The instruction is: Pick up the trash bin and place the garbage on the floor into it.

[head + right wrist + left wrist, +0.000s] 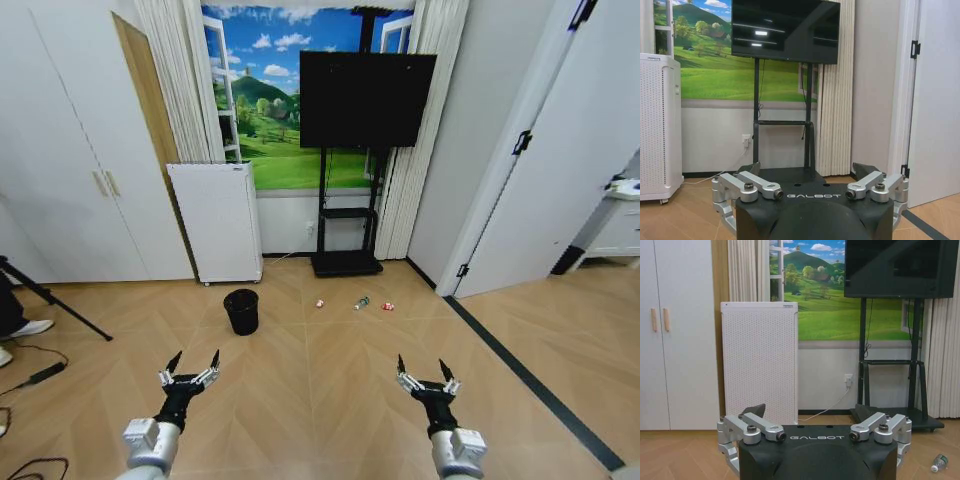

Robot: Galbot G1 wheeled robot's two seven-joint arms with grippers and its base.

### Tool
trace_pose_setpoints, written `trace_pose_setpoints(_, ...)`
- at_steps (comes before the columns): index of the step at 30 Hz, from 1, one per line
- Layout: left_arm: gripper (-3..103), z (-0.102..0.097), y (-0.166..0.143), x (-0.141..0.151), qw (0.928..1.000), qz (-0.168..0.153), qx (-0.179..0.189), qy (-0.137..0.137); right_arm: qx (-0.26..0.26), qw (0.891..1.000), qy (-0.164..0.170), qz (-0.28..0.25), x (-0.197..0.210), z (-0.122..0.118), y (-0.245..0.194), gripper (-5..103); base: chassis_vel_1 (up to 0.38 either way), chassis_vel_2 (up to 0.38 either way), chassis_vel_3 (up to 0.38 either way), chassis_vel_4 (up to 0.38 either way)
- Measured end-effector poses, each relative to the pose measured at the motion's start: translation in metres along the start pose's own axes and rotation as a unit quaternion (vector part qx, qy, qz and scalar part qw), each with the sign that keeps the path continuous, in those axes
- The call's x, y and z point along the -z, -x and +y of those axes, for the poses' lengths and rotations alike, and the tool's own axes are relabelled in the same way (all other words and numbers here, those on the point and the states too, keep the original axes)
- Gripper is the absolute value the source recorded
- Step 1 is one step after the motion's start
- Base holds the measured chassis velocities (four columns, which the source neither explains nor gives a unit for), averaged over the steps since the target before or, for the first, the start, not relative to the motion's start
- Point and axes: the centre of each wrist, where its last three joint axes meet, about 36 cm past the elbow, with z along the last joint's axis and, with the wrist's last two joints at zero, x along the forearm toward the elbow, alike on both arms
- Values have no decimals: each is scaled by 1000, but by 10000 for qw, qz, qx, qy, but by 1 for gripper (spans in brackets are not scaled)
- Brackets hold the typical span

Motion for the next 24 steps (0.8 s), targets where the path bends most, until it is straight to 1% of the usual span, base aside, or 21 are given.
trace_pose_setpoints(13, 98, 0, -2, 5, 10000, -28, -15, 5, 0, 10000, 49, 38, 0, 2, -2, 100, 0, 0, 0, 0)
trace_pose_setpoints(17, 98, 0, -3, 5, 10000, -30, -14, -1, -84, 9999, 19, 62, -2, 2, -2, 100, 0, 0, 0, 0)
trace_pose_setpoints(20, 98, 0, -2, 4, 10000, -15, -18, 4, -119, 9999, -21, 35, -4, -1, 0, 100, 0, 0, 0, 0)
trace_pose_setpoints(24, 98, -3, -4, 2, 10000, 49, -53, 22, -84, 9999, 19, 80, 4, -1, 0, 100, 0, 0, 0, 0)
